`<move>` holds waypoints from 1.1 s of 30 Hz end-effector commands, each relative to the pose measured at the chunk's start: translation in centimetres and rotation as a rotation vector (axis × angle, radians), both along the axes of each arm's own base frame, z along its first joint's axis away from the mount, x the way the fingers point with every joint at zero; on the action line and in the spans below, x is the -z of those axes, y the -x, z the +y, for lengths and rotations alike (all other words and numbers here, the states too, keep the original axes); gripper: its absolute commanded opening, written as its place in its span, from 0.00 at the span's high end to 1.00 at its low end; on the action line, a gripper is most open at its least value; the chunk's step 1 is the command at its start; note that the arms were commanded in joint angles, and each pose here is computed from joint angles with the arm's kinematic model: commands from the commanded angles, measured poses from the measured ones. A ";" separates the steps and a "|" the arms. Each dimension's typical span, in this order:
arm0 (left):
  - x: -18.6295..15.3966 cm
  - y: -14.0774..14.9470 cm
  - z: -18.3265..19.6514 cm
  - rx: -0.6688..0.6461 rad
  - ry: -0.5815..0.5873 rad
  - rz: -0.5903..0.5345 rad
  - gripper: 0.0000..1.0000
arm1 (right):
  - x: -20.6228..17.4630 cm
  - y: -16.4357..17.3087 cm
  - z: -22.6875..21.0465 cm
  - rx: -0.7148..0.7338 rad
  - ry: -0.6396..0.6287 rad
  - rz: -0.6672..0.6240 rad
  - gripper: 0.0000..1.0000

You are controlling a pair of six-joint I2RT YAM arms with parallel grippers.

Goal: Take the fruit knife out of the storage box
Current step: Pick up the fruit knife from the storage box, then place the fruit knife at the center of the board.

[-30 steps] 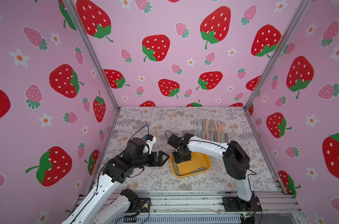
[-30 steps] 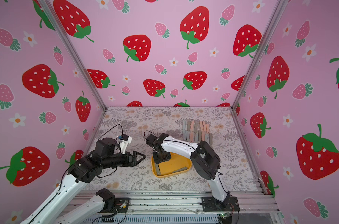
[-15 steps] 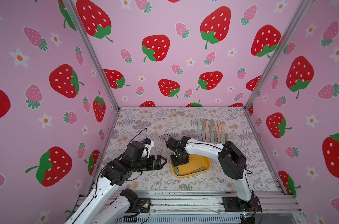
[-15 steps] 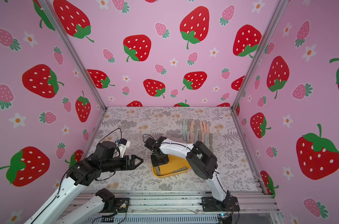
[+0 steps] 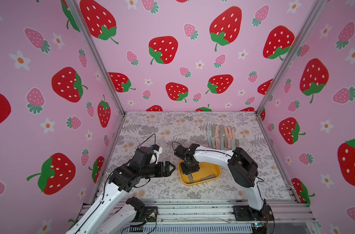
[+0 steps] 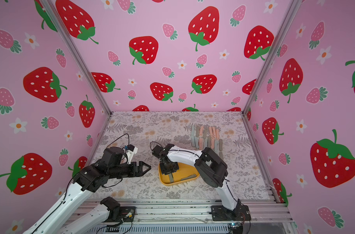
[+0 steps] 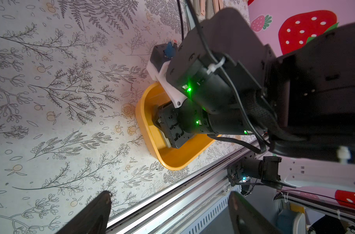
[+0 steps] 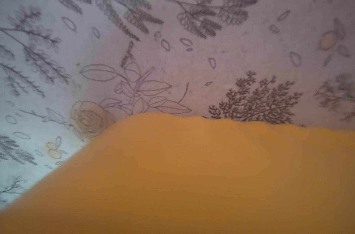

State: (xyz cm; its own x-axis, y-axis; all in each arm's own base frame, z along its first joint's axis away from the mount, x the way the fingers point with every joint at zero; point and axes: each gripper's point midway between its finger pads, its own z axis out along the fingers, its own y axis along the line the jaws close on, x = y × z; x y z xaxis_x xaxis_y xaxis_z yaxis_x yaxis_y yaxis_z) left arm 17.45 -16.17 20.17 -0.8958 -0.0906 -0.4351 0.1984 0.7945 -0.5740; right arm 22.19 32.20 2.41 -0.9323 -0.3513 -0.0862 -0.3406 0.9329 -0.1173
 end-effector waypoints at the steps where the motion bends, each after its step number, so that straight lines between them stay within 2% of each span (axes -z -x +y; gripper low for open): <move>1: -0.1 -0.3 -0.1 -0.004 0.012 -0.010 0.09 | 2.2 1.1 -2.7 0.015 0.116 0.045 0.78; 11: -1.2 -1.6 -1.1 0.011 0.034 -0.033 0.09 | -1.4 -0.3 -2.9 0.034 0.069 -0.004 0.83; 19: -2.5 -4.0 -3.1 0.048 0.059 -0.057 0.09 | -8.3 -3.2 -5.2 0.101 -0.007 -0.102 0.83; 26: -3.0 -6.6 -5.4 0.096 0.091 -0.058 0.10 | -13.6 -6.7 -10.1 0.223 -0.056 -0.185 0.83; 33: -2.9 -9.5 -8.4 0.147 0.126 -0.040 0.10 | -12.7 -9.7 -17.0 0.346 0.067 -0.190 0.83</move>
State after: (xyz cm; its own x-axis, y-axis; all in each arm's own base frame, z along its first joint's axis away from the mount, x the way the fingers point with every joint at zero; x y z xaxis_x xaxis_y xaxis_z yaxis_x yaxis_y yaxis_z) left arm 25.63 -22.82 20.54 -0.9143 -0.0323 -0.4038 0.2530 0.7330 -0.6314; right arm 31.85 17.94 15.89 -0.9545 -0.0248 -0.2973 0.0129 0.9922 -0.1240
